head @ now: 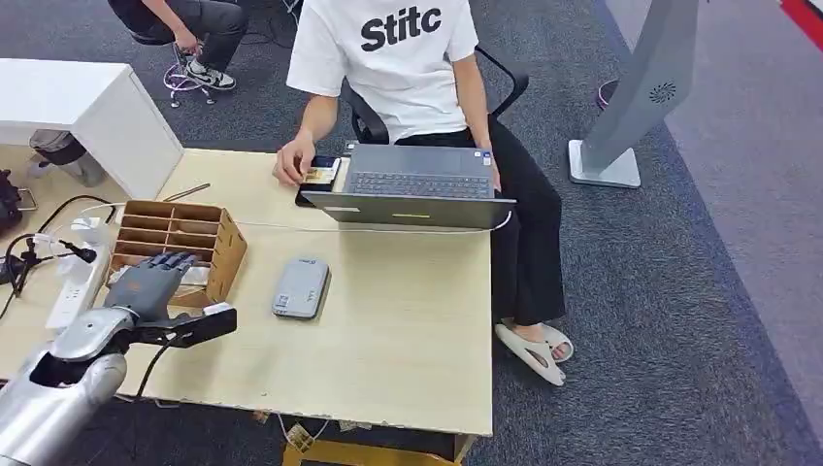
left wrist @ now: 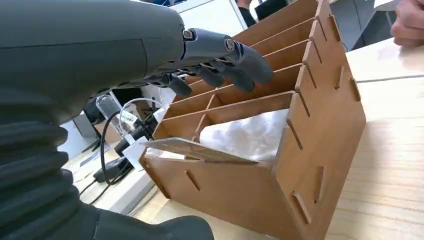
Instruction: Pass the card to the sensor for recognition and then transmit it.
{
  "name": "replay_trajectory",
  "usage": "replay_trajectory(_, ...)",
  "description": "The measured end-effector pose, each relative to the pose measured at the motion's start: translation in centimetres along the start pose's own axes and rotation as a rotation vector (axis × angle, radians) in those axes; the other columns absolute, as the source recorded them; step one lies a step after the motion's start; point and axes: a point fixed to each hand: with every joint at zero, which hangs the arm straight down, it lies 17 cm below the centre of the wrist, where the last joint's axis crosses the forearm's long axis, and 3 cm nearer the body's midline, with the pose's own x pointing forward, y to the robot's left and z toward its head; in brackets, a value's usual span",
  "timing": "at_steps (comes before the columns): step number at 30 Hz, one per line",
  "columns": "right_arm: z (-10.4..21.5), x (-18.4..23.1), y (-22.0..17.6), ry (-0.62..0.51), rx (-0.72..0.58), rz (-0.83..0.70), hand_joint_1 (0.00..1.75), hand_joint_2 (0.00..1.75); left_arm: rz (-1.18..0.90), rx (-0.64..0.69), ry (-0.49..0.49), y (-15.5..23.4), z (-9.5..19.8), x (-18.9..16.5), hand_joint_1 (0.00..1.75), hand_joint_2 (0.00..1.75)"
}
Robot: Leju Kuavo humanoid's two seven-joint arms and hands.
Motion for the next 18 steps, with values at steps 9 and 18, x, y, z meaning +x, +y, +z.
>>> replay_trajectory(9, 0.0, -0.1, 0.0, 0.006, -0.001, -0.003, 0.0, 1.75, -0.016, 0.003, 0.018, 0.3, 0.0, -0.9, 0.54, 1.75)
replay_trajectory(18, 0.0, -0.1, 0.0, 0.007, 0.0, -0.01, 0.0, 1.75, -0.035, 0.007, 0.037, 0.6, 0.1, -1.8, 0.8, 1.75)
